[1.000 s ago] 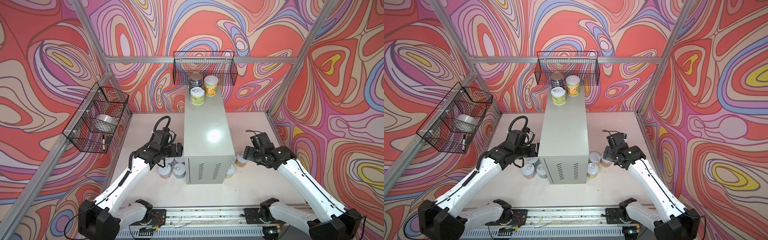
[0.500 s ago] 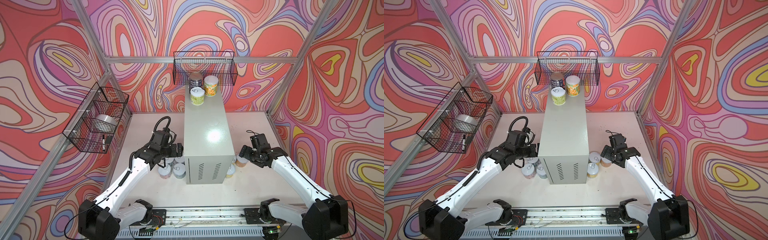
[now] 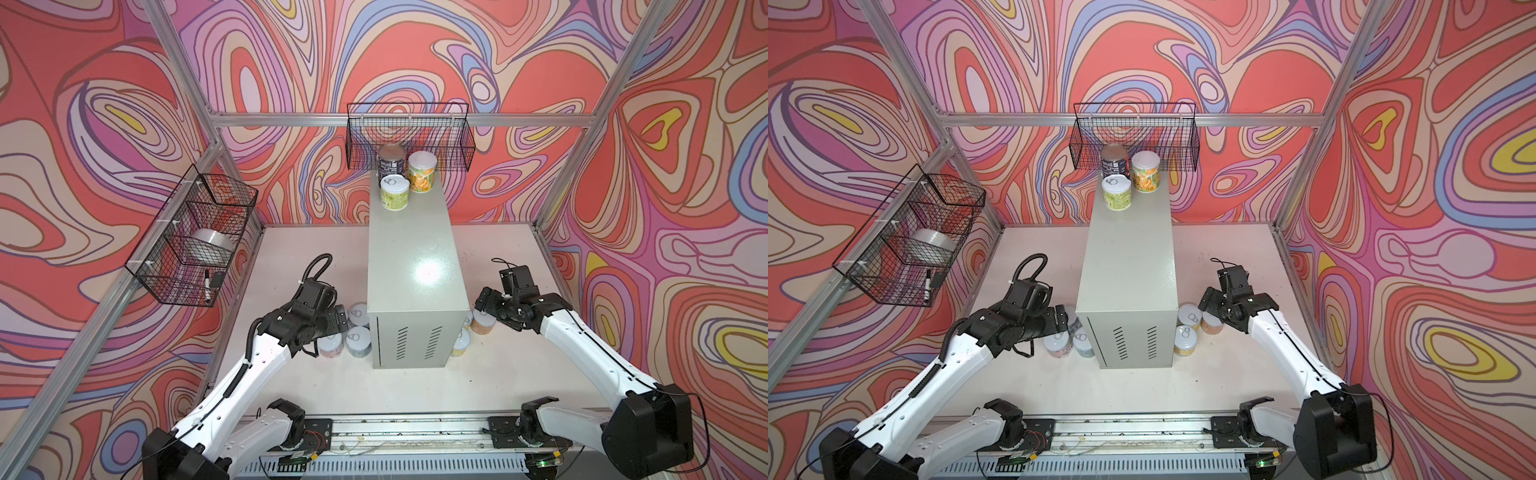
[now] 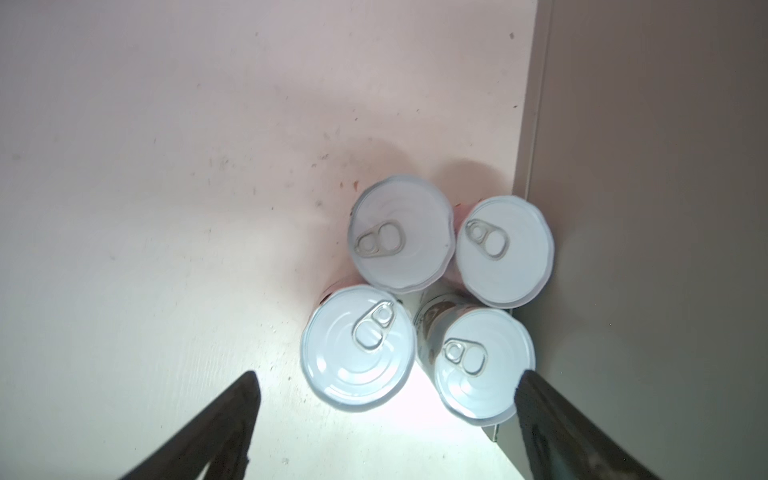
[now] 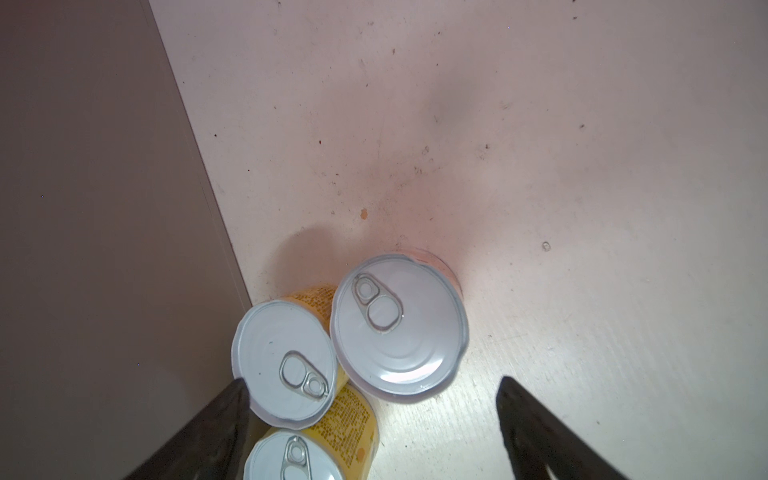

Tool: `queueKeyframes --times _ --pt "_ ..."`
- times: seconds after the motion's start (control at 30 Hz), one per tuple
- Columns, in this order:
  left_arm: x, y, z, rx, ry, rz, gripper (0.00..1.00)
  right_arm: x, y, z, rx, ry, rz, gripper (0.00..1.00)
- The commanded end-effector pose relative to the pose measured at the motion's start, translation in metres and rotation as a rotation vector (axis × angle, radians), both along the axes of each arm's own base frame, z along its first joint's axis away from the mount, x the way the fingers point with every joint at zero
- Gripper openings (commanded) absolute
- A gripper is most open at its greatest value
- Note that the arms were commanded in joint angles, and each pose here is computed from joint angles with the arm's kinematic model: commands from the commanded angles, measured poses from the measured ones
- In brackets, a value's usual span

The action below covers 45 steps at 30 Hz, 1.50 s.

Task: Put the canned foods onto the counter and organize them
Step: 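Withdraw the right gripper to the cans while lowering the left gripper over its cans, then lower the right gripper onto an orange-labelled can and close on it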

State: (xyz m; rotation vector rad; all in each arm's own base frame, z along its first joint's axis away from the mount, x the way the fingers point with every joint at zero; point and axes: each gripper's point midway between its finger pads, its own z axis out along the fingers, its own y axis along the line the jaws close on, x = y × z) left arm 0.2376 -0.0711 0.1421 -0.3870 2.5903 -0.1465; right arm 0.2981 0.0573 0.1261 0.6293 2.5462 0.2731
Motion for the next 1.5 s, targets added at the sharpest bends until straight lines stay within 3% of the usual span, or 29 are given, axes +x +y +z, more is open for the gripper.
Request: queueKeyframes --times 0.0,0.2,0.8,1.47 --pt "-0.009 0.006 -0.018 -0.014 0.050 0.079 0.97 -0.003 -0.004 -0.008 -0.010 0.014 -0.002 0.96" --pt "-0.007 -0.003 -0.022 -0.068 0.017 0.055 0.97 -0.003 -0.005 -0.022 -0.014 0.052 -0.010 0.97" --pt "0.004 -0.013 -0.008 -0.087 -0.042 -0.018 0.96 0.022 -0.004 -0.050 0.027 0.056 -0.052 0.97" --pt "0.008 -0.016 -0.007 -0.087 -0.052 -0.036 0.96 0.004 -0.017 -0.097 -0.048 0.181 -0.089 0.84"
